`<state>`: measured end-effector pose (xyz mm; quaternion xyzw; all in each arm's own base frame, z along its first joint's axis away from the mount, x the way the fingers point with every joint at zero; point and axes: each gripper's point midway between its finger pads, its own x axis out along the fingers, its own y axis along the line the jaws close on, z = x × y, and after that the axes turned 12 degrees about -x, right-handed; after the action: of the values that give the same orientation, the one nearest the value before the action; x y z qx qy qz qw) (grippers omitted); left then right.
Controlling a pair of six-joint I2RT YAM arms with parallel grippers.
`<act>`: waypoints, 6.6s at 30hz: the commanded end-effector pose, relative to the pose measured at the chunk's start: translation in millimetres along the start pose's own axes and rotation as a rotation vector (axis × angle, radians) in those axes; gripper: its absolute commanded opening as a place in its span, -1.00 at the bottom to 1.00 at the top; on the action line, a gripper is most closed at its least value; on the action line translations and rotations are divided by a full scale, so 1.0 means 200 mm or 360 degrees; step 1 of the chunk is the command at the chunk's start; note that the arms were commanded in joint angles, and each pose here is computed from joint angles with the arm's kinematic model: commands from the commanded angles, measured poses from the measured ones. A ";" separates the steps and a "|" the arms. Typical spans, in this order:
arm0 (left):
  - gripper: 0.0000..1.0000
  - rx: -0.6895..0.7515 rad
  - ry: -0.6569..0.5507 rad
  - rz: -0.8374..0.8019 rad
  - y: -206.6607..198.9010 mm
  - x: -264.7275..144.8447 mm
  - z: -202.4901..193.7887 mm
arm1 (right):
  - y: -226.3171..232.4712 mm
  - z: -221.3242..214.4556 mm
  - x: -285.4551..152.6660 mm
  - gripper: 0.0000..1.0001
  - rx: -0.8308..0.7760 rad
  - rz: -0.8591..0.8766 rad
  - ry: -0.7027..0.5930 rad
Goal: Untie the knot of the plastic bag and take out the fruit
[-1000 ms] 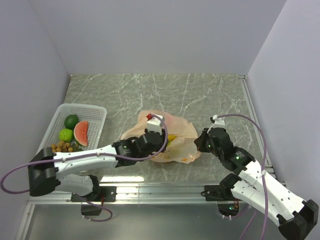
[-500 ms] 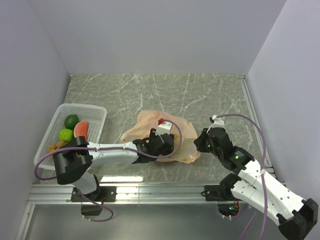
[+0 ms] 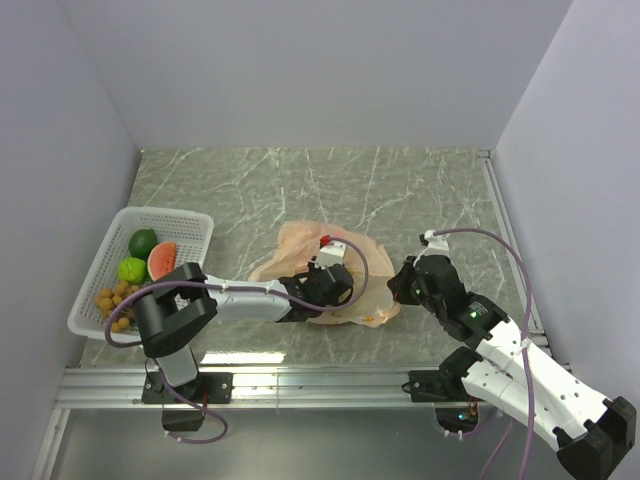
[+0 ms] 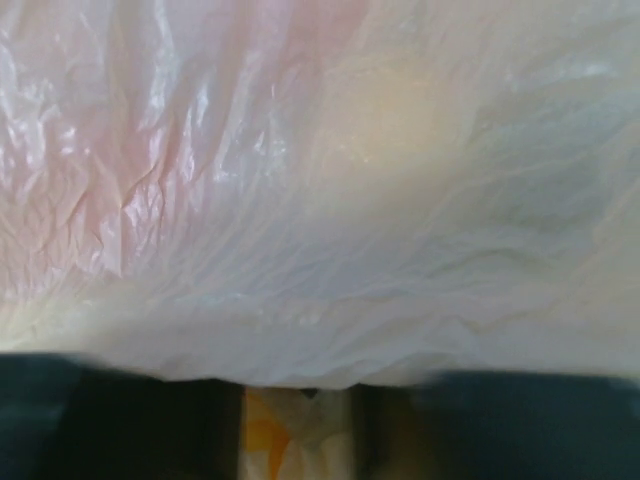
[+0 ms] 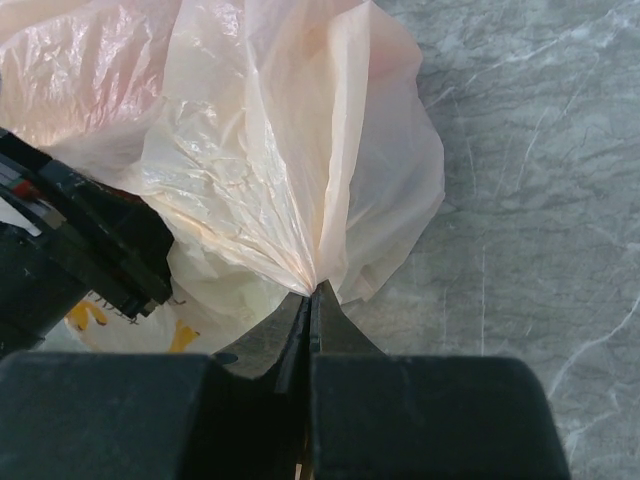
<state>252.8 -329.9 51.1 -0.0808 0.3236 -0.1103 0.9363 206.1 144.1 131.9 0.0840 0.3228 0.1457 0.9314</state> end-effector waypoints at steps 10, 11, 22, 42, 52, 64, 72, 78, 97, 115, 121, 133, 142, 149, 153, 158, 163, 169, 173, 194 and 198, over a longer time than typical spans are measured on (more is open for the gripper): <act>-0.99 -0.0124 -0.0079 -0.0430 -0.15 -0.41 0.30 | -0.01 0.03 0.00 -1.00 0.0002 -0.0032 -0.0053; -0.99 -0.0161 -0.0092 -0.0542 -0.17 -0.50 0.36 | -0.02 0.03 0.01 -1.00 0.0001 -0.0037 -0.0058; -0.99 -0.0703 -0.0552 -0.0067 0.53 -0.70 0.99 | 0.00 0.05 0.01 -1.00 -0.0016 -0.0026 -0.0056; 0.96 -0.1166 -0.0622 0.1225 1.93 -0.71 0.93 | 0.01 0.08 -0.06 -1.00 -0.0060 0.0015 -0.0090; 0.86 -0.0954 -0.0519 0.0198 1.21 -0.67 1.06 | 0.02 0.13 -0.06 -1.00 -0.0053 0.0015 -0.0142; 0.28 -0.0410 0.0006 -0.0899 -0.14 -0.80 0.64 | -0.03 0.10 -0.06 -1.00 -0.0052 -0.0069 -0.0099; 0.17 -0.0383 0.0260 -0.0648 -0.33 -0.50 0.30 | -0.02 0.12 -0.08 -1.00 -0.0036 -0.0053 -0.0110; 0.27 -0.0471 0.0048 -0.0321 -0.26 -0.27 0.36 | 0.00 0.10 -0.08 -1.00 -0.0021 -0.0019 -0.0101; 0.91 -0.0469 0.0158 -0.0072 -0.28 0.29 0.14 | 0.02 0.04 -0.06 -1.00 0.0016 0.0047 -0.0075; -0.68 -0.0356 0.0298 -0.0574 -0.30 -0.34 0.31 | -0.10 0.10 -0.07 -1.00 -0.0010 -0.0190 -0.0128; -0.66 -0.0234 0.0328 -0.0931 -0.29 -0.72 0.45 | -0.11 0.10 -0.05 -1.00 -0.0030 -0.0231 -0.0112; -0.64 -0.0791 -0.0422 -0.0277 0.47 -0.76 1.05 | -0.09 0.07 -0.04 -1.00 -0.0021 -0.0163 -0.0107; -0.36 -0.1181 -0.0770 0.0841 1.48 -0.74 1.00 | -0.04 0.07 -0.05 -1.00 -0.0030 -0.0072 -0.0112; 0.58 -0.1221 -0.0723 0.1336 1.92 -0.85 0.91 | -0.03 0.07 -0.07 -1.00 -0.0040 -0.0040 -0.0129; 0.99 -0.1201 -0.0726 0.1229 1.88 -0.84 0.92 | -0.03 0.08 -0.07 -1.00 -0.0044 -0.0032 -0.0130; 0.99 -0.1088 -0.0654 0.0903 1.70 -0.79 1.00 | -0.03 0.09 -0.07 -1.00 -0.0059 -0.0043 -0.0130; 0.97 -0.0882 -0.0514 0.0402 1.25 -0.74 1.03 | -0.04 0.08 -0.07 -1.00 -0.0070 -0.0057 -0.0126; 0.51 -0.0607 -0.0284 -0.0482 0.43 -0.74 0.93 | -0.07 0.06 -0.06 -1.00 -0.0070 -0.0102 -0.0105; 0.36 -0.0329 -0.0242 -0.0642 0.06 -0.75 0.85 | -0.06 0.06 -0.07 -1.00 -0.0066 -0.0094 -0.0109; 0.28 -0.0088 -0.0180 0.0308 0.17 -0.04 0.55 | -0.06 0.04 -0.09 -1.00 -0.0068 -0.0078 -0.0086; 0.39 -0.0229 -0.0259 0.0370 0.27 0.01 0.61 | -0.03 0.03 -0.08 -1.00 -0.0072 -0.0029 -0.0075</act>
<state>314.9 -281.8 108.9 -0.0696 0.3182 -0.0223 0.9452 197.5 127.1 138.1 0.0570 0.3075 0.1307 0.9408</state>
